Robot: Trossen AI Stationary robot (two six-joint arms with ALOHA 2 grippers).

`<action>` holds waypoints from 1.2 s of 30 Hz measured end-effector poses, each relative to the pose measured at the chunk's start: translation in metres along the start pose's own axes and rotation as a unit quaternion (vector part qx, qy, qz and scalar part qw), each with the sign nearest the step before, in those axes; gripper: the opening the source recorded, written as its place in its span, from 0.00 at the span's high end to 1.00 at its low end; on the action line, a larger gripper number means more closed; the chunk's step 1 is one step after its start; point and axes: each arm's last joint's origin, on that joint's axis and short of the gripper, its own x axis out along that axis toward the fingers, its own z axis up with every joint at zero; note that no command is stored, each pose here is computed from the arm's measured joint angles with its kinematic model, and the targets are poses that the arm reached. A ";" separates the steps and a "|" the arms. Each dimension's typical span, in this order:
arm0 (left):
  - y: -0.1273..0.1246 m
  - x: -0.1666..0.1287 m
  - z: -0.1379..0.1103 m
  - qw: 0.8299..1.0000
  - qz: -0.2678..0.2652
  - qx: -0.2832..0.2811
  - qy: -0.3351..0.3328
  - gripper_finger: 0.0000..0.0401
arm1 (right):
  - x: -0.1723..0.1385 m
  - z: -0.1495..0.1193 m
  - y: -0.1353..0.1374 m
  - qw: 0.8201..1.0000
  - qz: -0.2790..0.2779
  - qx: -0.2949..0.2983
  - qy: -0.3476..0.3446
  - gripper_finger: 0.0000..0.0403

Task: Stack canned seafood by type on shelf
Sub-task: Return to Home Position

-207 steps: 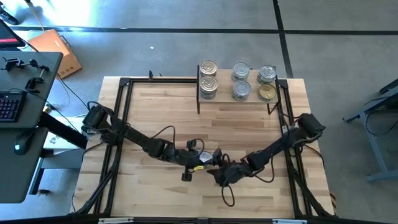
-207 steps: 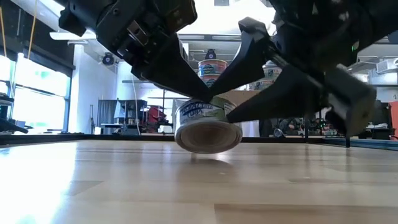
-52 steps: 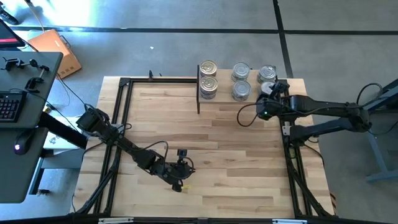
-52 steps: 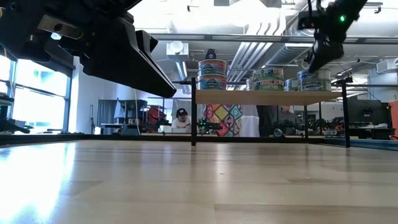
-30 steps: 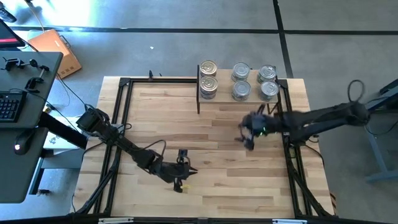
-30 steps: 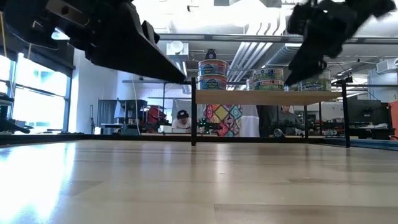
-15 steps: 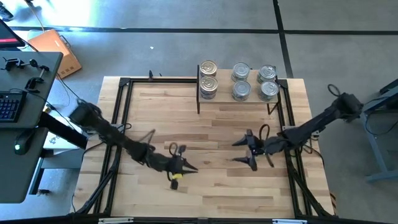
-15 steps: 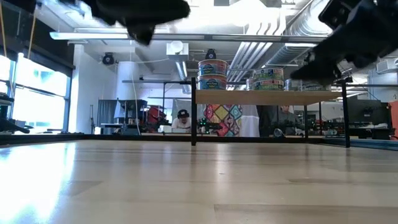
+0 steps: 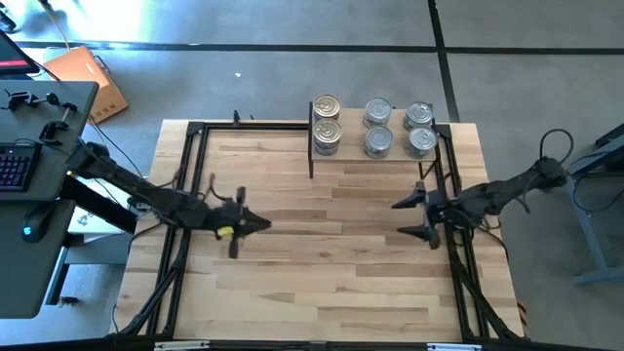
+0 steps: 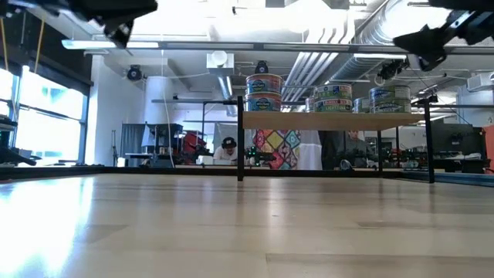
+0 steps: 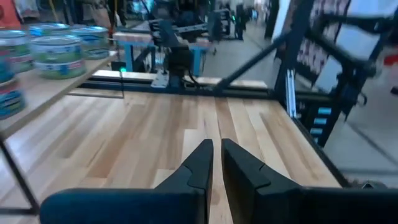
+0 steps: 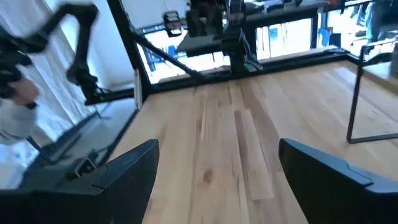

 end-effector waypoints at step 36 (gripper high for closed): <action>0.062 -0.081 -0.068 0.993 0.089 -0.068 -0.049 0.97 | -0.016 -0.056 -0.017 0.998 0.048 -0.050 -0.012 0.99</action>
